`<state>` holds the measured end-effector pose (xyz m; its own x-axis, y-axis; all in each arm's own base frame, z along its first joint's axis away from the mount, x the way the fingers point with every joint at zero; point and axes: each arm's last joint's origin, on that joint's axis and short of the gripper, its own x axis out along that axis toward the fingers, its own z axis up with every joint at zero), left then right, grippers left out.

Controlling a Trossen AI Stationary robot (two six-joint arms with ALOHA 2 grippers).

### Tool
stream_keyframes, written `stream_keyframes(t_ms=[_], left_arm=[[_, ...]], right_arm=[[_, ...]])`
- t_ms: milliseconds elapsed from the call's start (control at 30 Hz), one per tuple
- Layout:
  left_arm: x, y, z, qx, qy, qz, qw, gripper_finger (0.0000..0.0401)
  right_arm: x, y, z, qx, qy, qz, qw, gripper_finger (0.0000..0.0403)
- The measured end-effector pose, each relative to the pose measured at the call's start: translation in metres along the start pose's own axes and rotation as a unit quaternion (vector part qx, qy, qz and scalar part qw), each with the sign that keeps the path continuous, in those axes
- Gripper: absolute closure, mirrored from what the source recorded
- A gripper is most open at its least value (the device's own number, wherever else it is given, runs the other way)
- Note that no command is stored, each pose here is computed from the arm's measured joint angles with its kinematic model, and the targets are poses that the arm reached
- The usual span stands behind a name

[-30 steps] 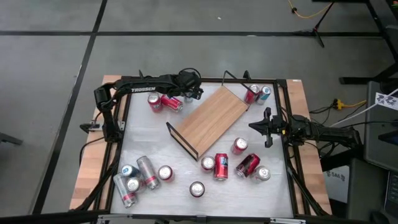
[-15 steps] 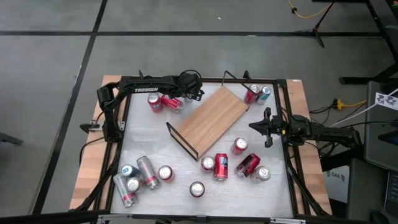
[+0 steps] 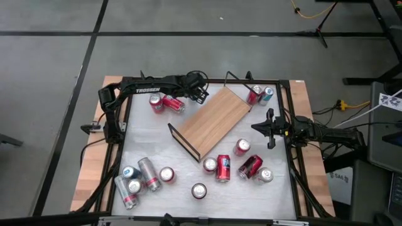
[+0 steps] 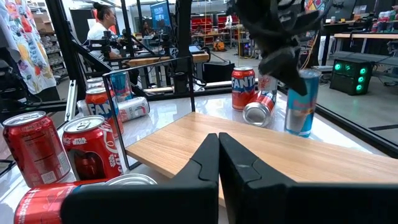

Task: Place canned beverage on shelf
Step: Put the blue soda can on the shelf

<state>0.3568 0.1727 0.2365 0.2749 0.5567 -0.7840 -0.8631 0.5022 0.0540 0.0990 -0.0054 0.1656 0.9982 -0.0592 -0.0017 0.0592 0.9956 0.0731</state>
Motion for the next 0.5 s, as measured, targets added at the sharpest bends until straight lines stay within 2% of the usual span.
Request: stream_keyframes(t_ms=[267,500], left_arm=[[-0.027,0.004,0.048,0.04,-0.058,-0.06,0.996,0.0203],[-0.057,0.004,0.084,0.073,-0.134,-0.111,0.982,0.02]], right_arm=[[0.0,0.0,0.0,0.0,0.0,0.0,1.0,0.0403],[0.0,0.0,0.0,0.0,0.0,0.0,1.0,0.0403]])
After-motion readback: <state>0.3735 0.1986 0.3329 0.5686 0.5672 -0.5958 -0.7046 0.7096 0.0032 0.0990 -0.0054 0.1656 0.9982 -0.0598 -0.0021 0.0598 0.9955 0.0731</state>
